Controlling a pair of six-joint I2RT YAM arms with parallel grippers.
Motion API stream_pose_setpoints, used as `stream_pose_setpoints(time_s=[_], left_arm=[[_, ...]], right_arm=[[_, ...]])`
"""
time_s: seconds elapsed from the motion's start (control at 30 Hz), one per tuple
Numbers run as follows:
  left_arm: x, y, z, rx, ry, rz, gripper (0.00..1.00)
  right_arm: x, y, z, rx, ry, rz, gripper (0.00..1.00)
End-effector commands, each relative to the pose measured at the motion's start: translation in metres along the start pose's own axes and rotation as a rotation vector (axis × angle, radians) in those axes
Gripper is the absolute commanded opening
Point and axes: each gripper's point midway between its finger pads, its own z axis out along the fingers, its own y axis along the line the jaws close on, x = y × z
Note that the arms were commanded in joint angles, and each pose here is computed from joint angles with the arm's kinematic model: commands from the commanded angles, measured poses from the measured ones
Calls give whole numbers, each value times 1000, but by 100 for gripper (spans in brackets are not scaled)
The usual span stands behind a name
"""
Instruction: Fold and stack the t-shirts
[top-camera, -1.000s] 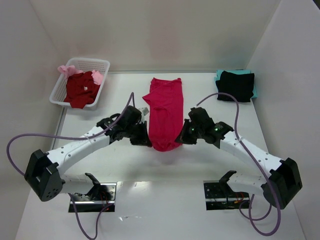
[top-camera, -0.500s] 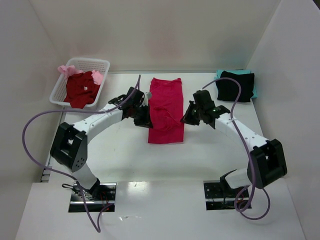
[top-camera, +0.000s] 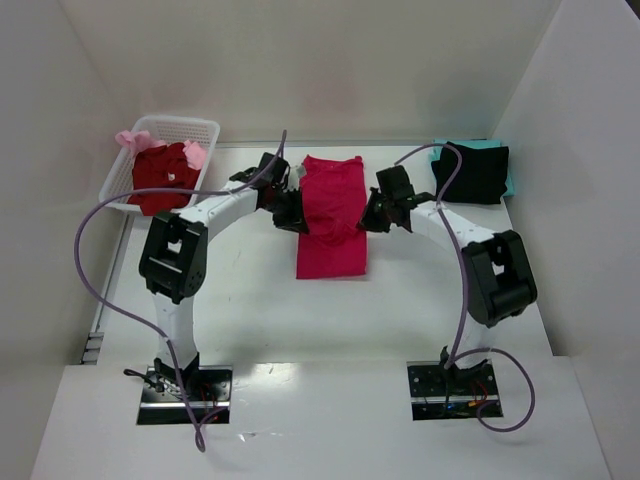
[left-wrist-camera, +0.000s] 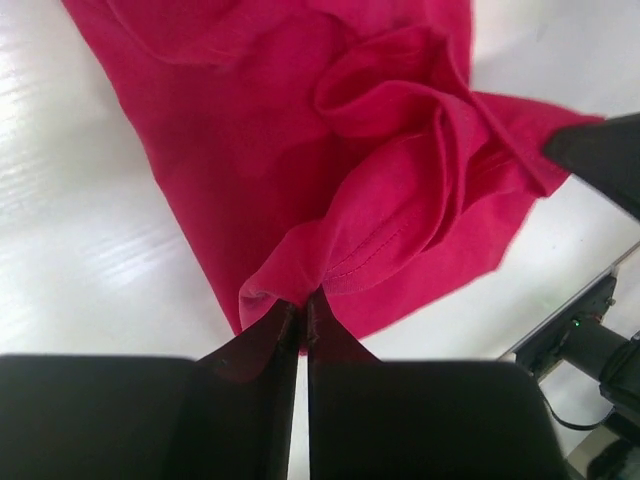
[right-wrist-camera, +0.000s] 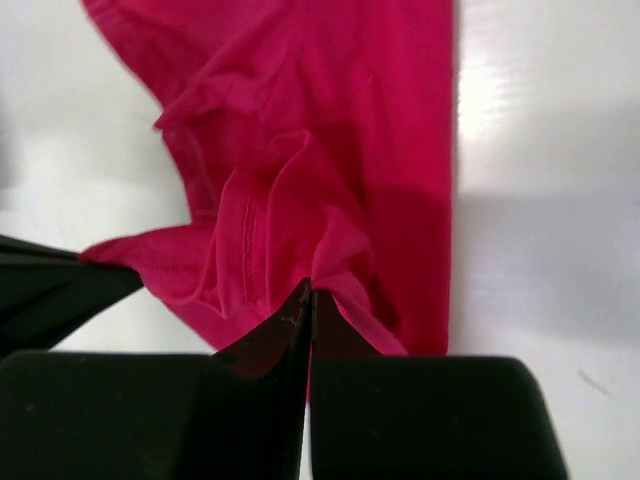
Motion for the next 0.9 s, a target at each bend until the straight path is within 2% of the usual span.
stream_pose_setpoints(time_s=[0.0, 0.17, 0.2, 0.23, 0.37, 0.53, 0.57, 0.6, 0.77, 0.87], left_arm=[[-9, 3, 7, 33, 12, 8, 10], [-21, 15, 11, 35, -7, -20, 25], [-25, 19, 9, 35, -20, -24, 30], [-28, 13, 7, 56, -22, -19, 49], [-37, 11, 5, 79, -40, -5, 70], [-52, 7, 0, 100, -82, 33, 81], [-55, 7, -6, 108, -91, 32, 81], [-54, 6, -6, 119, -88, 46, 82], [-62, -12, -34, 177, -137, 103, 84], [-53, -17, -42, 201, -151, 130, 84]], right_arm=[[-47, 13, 9, -44, -114, -8, 0], [-66, 2, 24, -21, -130, 21, 8], [-67, -1, 27, -27, -124, 27, 11], [-68, 2, 27, -42, -123, 25, 14], [-79, -2, 31, -67, -131, 42, 30], [-87, 8, 31, -129, -145, 13, 52], [-90, 10, 31, -135, -156, -5, 61], [-96, 17, 27, -157, -166, -20, 63], [-109, 32, 8, -192, -202, -76, 63], [-104, 40, -9, -247, -217, -118, 47]])
